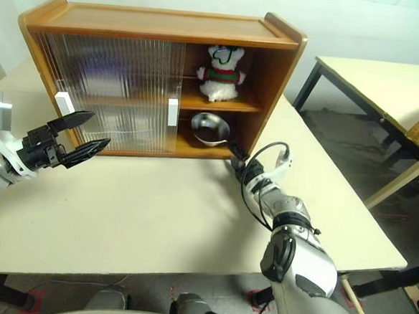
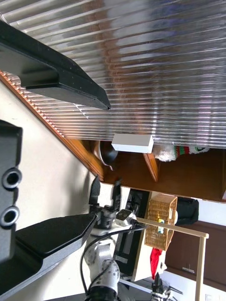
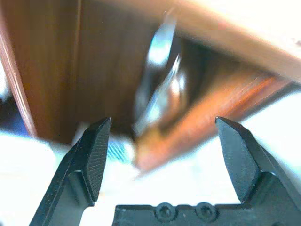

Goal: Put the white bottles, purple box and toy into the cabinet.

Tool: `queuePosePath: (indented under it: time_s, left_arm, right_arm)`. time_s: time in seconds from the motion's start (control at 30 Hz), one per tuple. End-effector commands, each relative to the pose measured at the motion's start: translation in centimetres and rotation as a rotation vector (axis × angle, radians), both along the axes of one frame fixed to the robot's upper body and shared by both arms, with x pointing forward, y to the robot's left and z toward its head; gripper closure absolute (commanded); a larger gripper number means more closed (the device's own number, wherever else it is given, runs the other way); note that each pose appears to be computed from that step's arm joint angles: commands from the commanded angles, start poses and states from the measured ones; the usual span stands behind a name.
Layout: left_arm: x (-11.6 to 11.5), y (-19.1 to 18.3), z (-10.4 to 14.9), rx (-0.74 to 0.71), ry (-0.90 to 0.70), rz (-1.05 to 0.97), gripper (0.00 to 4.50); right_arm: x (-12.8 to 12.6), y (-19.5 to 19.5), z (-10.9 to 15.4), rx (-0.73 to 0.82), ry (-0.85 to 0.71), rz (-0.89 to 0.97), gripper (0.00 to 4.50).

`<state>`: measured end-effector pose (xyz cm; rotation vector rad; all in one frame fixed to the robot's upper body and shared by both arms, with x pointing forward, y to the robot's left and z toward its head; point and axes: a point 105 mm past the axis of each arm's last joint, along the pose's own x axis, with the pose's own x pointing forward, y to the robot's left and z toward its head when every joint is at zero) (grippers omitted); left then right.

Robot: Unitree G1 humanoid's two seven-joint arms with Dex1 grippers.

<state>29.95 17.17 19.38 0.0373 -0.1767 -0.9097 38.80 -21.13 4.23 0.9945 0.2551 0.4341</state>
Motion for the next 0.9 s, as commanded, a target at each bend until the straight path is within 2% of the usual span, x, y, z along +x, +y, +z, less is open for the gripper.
queuePosePath:
  time_s: [0.03,0.13,0.23,0.3,0.37,0.5,0.67,0.8,0.9]
  left_arm:
    - [0.4,-0.2,-0.5,0.012,0.008,-0.008,0.00]
    - [0.5,-0.3,-0.6,0.009,0.009,-0.016,0.00]
    - [0.7,-0.4,-0.6,0.009,0.008,-0.023,0.00]
    - [0.8,-0.4,-0.6,0.010,0.008,-0.025,0.00]
    - [0.8,-0.2,-0.7,0.011,0.009,-0.026,0.00]
    - [0.8,-0.1,-0.9,0.013,0.009,-0.027,0.00]
    - [0.8,0.2,-0.9,0.014,0.008,-0.022,0.00]
    - [0.7,0.2,-0.9,0.017,0.007,-0.019,0.00]
    - [0.6,0.2,-0.8,0.017,0.005,-0.014,0.00]
  right_arm:
    - [-1.7,2.8,0.5,-0.268,-0.199,0.187,0.04]
    - [-2.8,4.5,1.2,-0.421,-0.324,0.225,0.04]
    - [-4.1,6.1,2.2,-0.648,-0.503,0.273,0.04]
    - [-4.2,6.7,2.8,-0.701,-0.558,0.251,0.43]
    - [-4.2,7.5,3.4,-0.768,-0.625,0.244,1.00]
    - [-3.3,9.0,4.7,-0.822,-0.687,0.194,2.56]
    - [-2.9,12.2,5.2,-0.968,-0.777,0.235,4.46]
    - [-2.7,14.7,6.2,-1.014,-0.847,0.234,4.46]
    - [-2.4,18.0,7.7,-0.948,-0.866,0.219,4.46]
